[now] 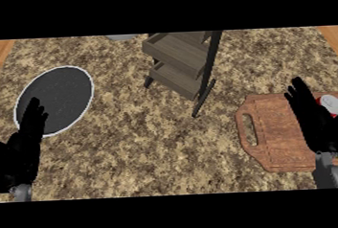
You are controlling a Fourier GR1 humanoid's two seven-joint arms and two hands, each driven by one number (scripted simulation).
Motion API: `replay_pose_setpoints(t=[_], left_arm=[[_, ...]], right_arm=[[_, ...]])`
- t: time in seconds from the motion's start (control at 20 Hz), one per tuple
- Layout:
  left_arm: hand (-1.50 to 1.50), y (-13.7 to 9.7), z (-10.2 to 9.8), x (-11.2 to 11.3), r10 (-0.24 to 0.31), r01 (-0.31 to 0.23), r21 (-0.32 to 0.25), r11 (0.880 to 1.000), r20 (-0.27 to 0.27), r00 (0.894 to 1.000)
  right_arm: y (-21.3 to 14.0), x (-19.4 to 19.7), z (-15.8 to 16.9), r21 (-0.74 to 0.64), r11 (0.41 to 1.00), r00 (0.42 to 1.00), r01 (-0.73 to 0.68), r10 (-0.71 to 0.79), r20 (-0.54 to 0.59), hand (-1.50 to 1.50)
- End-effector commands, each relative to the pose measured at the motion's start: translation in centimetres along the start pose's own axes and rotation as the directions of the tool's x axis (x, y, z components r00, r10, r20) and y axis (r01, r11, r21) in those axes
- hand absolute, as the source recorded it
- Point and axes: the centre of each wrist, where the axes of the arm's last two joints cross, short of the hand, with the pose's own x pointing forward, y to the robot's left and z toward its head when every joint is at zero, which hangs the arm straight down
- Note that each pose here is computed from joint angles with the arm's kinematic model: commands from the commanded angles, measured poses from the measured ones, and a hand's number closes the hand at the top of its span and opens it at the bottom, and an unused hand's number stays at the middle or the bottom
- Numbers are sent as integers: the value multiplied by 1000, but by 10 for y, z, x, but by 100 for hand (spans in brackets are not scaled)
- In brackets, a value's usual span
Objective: Pick the can from the cutting board and place it in the tiered basket
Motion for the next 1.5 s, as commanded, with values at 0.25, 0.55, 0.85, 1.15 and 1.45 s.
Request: replay_pose_setpoints(t=[0.25, 0.55, 0.85, 1.15, 1.45], left_arm=[[0, -19, -2, 7, 38, -38, -191, 981, -3, 999], [0, -33, -16, 10, 107, -107, -300, 948, -17, 994], [0, -5, -18, 1, 83, -87, -306, 948, -26, 996], [0, -5, -21, -2, 79, -88, -285, 955, -41, 996], [0, 4, -29, 11, 97, -110, -288, 951, -61, 993]], right_arm=[[36, 100, -3, 666, 728, 837, -163, -256, 484, 150], [-95, 43, -13, 112, 978, 916, -173, 119, 382, -150], [-121, 99, 7, 83, 857, 752, -509, 396, 526, -150], [-141, 171, 22, 68, 460, 439, -885, 779, 449, -150], [-123, 179, 35, 322, 153, 285, -934, 864, 415, -150]])
